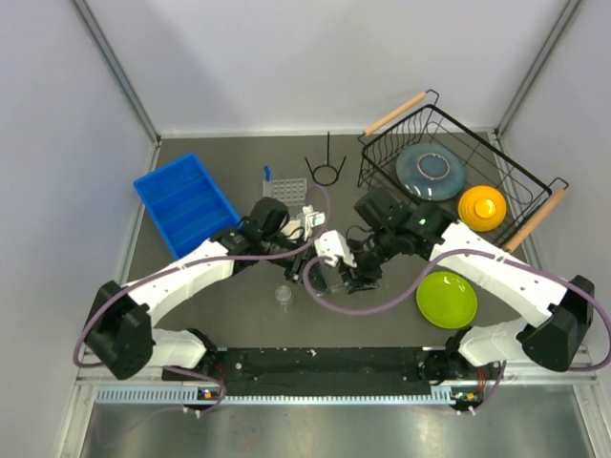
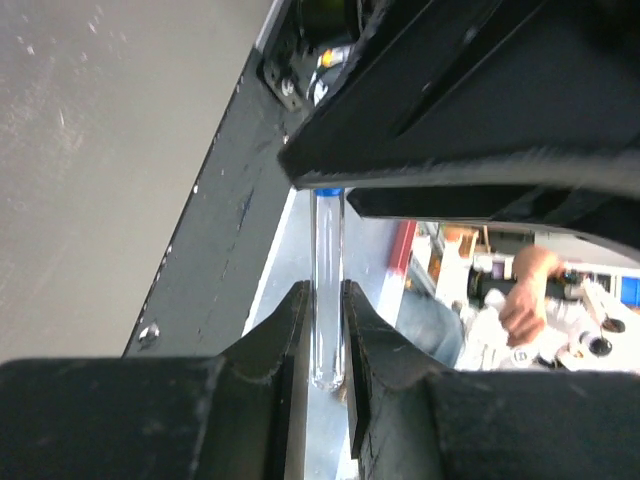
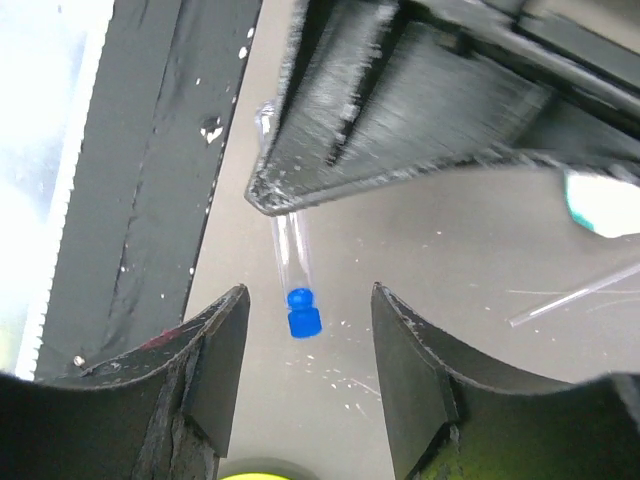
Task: Organize the chemistry lab equipment
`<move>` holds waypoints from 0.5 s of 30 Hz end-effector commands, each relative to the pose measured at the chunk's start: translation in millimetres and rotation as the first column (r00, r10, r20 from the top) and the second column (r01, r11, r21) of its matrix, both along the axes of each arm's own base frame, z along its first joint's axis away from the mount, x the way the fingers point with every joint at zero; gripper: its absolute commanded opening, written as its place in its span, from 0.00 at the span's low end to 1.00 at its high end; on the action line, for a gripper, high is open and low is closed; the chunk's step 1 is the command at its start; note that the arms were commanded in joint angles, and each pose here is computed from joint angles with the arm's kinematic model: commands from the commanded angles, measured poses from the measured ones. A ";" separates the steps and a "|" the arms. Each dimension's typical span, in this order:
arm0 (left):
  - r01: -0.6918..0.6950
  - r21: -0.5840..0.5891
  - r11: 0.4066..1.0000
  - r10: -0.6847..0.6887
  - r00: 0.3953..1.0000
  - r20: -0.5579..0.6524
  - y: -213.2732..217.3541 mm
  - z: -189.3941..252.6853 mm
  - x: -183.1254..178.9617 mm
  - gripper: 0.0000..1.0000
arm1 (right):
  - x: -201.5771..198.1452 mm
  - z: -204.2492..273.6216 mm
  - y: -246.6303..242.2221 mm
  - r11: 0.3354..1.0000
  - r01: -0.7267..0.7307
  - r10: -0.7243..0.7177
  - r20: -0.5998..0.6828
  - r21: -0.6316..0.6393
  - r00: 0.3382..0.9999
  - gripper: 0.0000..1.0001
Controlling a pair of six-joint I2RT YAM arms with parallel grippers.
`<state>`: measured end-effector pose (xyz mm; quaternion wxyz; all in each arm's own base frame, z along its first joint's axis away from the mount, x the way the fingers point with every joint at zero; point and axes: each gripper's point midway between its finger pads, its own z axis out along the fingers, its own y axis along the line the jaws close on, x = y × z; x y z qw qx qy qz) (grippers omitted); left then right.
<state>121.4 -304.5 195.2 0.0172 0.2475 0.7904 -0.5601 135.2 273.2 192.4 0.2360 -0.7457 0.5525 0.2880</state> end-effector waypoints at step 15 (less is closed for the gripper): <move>-0.461 -0.466 0.755 0.617 0.739 0.271 8.8 91.5 71.0 0.08 | 45.6 124.0 -7.9 0.805 0.423 -0.243 -0.419 0.417 0.875 0.53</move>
